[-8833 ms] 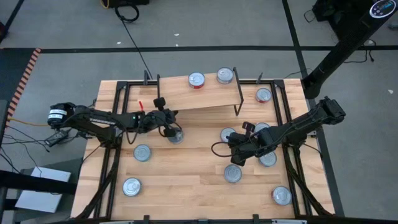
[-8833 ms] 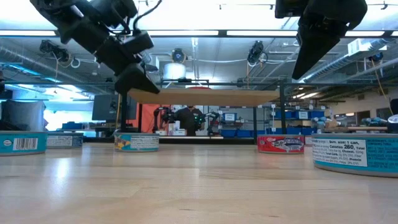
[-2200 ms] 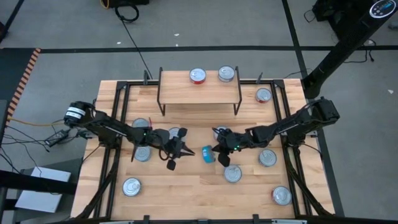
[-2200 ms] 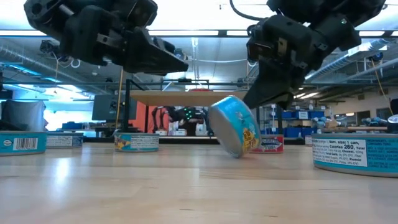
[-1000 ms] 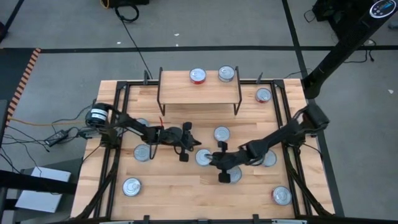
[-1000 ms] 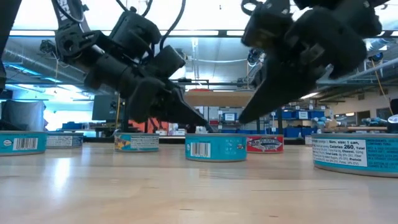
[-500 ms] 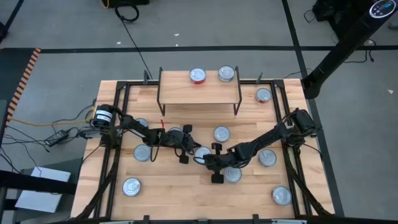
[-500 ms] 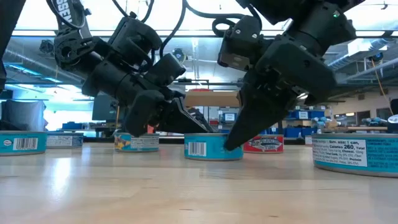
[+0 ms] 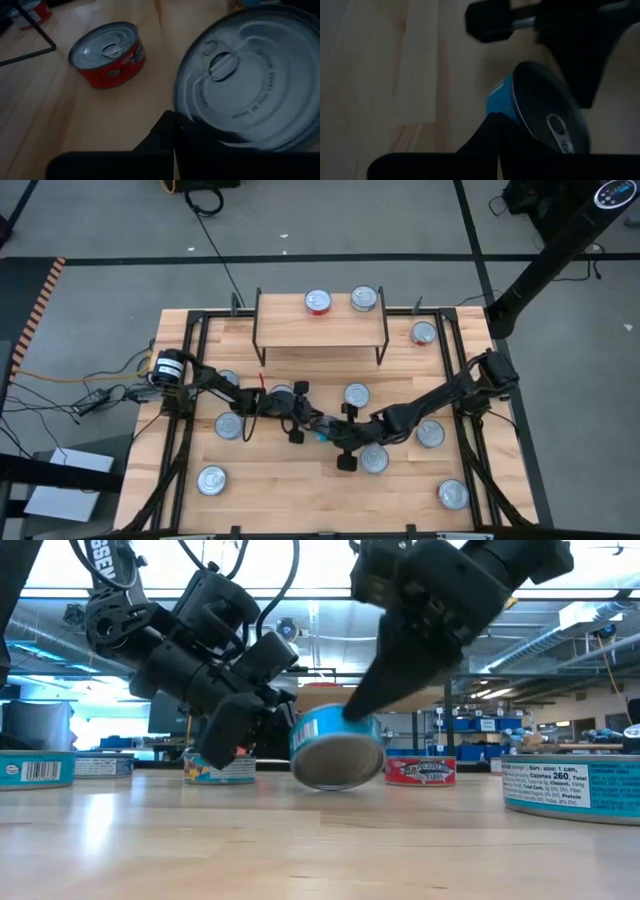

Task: Stack canned seafood by type on shelf
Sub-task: Put the yellow blue tuna can on the shelf

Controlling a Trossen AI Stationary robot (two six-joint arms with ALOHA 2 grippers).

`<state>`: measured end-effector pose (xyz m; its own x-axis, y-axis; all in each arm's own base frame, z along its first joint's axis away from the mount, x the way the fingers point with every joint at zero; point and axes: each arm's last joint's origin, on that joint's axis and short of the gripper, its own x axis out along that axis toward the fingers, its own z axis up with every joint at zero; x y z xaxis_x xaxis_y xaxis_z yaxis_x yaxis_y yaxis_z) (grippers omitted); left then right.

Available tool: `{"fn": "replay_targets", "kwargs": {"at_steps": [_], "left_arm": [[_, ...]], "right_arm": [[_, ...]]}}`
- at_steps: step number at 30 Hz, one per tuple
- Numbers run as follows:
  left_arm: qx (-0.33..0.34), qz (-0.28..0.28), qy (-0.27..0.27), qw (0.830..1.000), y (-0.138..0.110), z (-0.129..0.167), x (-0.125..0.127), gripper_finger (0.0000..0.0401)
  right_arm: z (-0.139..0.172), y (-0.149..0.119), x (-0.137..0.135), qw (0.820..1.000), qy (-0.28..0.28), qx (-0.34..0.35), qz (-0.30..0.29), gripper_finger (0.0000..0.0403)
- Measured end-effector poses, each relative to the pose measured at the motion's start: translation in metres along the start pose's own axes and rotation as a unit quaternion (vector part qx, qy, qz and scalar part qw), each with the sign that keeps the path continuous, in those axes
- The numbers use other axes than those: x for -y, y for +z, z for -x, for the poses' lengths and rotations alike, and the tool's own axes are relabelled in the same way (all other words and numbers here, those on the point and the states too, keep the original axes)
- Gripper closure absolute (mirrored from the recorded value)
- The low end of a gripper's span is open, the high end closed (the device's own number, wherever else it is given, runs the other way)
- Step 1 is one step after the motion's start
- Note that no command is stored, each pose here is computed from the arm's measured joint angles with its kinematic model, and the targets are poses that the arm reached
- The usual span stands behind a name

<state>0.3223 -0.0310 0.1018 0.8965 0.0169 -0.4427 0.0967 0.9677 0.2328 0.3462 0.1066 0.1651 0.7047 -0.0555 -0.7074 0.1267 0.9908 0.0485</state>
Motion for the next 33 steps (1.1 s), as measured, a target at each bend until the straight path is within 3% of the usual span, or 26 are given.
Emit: {"fn": "replay_targets", "kwargs": {"at_steps": [10,22,28,33], "left_arm": [[0.014,-0.004,-0.021,1.000,0.005,0.000,0.006,0.0400],[-0.014,-0.034,-0.055,0.998,0.018,-0.007,0.017,0.0400],[-0.024,-0.039,-0.052,0.998,0.023,-0.002,0.015,0.0400],[-0.036,-0.040,-0.010,0.998,0.035,0.011,0.008,0.0400]], "right_arm": [[0.004,0.008,0.006,0.998,-0.007,0.021,-0.053,0.0396],[0.003,0.013,0.009,0.996,-0.003,0.041,-0.076,0.0396],[0.003,0.013,0.009,0.996,-0.005,0.040,-0.076,0.0396],[0.002,0.012,0.009,0.996,-0.008,0.039,-0.076,0.0396]]}}
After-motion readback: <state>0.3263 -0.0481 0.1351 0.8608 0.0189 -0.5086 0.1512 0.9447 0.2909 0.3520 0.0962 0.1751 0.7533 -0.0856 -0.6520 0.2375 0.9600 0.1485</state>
